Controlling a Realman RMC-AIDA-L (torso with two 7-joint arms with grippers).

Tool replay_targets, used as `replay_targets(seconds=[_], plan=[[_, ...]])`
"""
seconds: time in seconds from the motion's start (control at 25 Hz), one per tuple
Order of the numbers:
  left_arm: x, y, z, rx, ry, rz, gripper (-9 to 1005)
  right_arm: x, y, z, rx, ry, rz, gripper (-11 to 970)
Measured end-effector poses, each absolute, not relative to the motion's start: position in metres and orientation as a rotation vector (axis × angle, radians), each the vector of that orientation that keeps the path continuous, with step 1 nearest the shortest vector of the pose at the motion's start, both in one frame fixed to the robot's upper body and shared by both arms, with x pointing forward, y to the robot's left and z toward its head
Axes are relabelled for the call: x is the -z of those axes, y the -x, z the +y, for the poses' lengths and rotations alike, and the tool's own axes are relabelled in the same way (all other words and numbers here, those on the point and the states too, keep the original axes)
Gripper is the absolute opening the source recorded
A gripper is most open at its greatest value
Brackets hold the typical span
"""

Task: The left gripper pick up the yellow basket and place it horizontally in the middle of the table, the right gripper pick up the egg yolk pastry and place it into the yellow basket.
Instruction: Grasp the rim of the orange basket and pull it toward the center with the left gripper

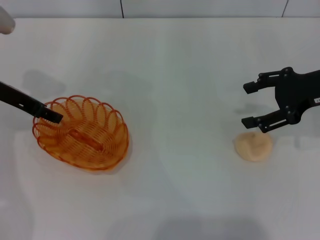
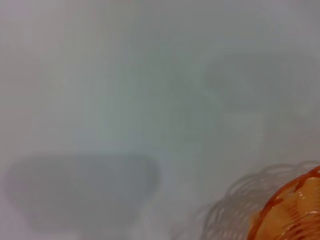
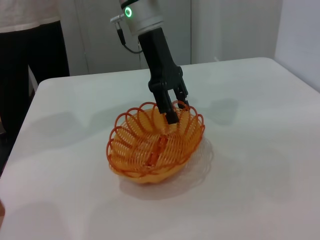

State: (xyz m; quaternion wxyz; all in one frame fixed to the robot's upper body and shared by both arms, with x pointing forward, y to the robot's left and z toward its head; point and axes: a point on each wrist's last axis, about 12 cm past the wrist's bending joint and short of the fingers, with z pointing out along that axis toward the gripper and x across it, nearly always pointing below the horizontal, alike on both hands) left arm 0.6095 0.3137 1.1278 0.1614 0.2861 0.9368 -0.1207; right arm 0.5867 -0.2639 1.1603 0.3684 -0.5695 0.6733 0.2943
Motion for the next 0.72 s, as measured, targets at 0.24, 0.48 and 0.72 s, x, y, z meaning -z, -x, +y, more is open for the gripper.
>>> replay_targets(seconds=[0.24,0.48,0.72], plan=[[-1.1273,-0.6114,0.3135,0.34,-0.803,2.662,630,-1.1602,-0.5873,-0.264,-0.75,1.46,1.729,863],[-1.1276,-0.6118,0.3133,0.346,-0.797,2.657,385,-1.1606,-0.5874,-0.2637,-0.748,1.46,1.727,862],[-1.1258,-0.6113,0.3073,0.385,-0.784,2.644,155,-1.16,-0.5876,-0.2639,-0.744,1.461,1.722,862]])
